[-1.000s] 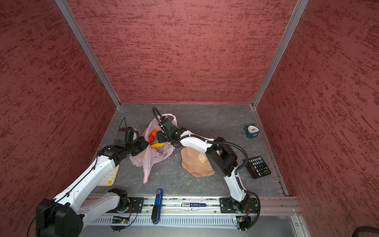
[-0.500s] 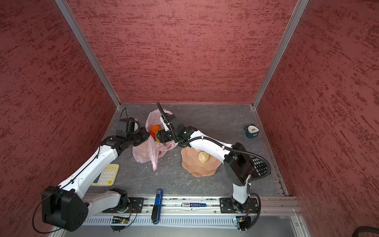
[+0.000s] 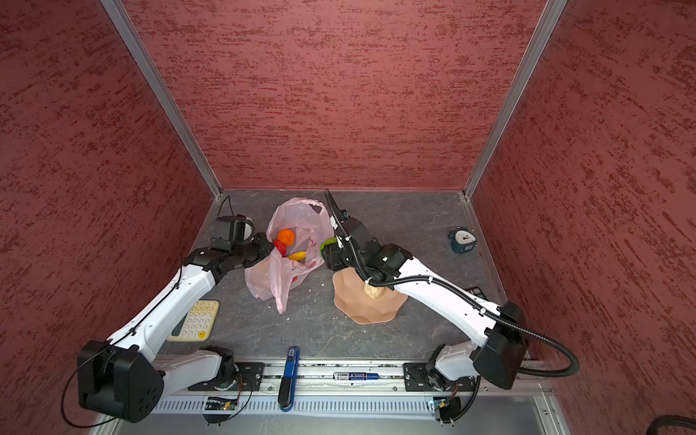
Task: Take the fake fruits out of the plastic bag
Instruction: 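Carry the green fruit with the right gripper into the peach bowl and release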
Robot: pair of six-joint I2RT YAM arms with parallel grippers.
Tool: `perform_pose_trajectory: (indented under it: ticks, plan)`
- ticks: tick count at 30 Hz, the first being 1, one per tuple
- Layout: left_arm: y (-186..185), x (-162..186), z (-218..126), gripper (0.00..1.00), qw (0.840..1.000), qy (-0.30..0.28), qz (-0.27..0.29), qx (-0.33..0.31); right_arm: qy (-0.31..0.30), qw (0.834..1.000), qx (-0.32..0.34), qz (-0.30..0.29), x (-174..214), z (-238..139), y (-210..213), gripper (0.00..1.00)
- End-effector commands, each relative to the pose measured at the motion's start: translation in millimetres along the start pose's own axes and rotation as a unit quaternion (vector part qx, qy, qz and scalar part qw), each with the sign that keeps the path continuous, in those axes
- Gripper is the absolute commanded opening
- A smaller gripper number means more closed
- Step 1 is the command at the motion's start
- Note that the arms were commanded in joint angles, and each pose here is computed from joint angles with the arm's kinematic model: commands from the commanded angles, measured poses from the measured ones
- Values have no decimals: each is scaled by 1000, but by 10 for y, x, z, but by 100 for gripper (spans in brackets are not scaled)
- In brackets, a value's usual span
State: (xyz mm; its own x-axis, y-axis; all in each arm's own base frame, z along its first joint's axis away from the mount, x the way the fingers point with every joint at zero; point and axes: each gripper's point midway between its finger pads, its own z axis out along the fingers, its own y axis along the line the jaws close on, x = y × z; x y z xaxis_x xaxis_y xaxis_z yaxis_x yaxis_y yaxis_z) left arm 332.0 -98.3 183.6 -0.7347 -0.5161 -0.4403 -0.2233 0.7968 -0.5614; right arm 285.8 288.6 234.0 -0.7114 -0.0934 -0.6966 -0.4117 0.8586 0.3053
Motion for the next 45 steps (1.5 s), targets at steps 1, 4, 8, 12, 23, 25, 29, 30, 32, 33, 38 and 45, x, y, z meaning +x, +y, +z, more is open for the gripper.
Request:
perform_pose_trajectory:
  ticks: [1,4,8,12,23,25,29,30,32,33,38,45]
  plan:
    - [1,1,-77,0,1000,9,22,-5,14,996,84,25,194,75,-507,38]
    - [79,53,-101,0,999,21,32,-25,24,993,115,24,300,189,-738,38]
    - [131,107,-113,0,998,32,38,-35,57,990,128,13,473,403,-878,39]
    - [149,121,-113,0,998,36,42,-39,99,986,135,2,720,665,-970,39]
    - [153,121,-118,0,998,38,43,-40,137,980,145,3,1075,834,-1103,51]
    - [147,120,-112,0,998,38,43,-39,138,979,148,2,1096,833,-1122,55]
    - [135,118,-101,0,998,39,41,-36,140,979,149,1,1127,851,-1138,62]
    - [134,121,-101,0,998,40,42,-36,141,979,150,1,1137,858,-1141,64]
    - [129,112,-100,0,998,39,43,-36,143,977,156,1,1153,877,-1164,70]
    - [130,112,-100,0,998,40,43,-37,143,977,158,1,1153,881,-1175,74]
    - [140,125,-109,0,997,46,47,-41,133,979,157,5,1095,874,-1157,84]
    - [211,231,-168,0,995,68,56,-55,93,987,132,7,755,639,-981,88]
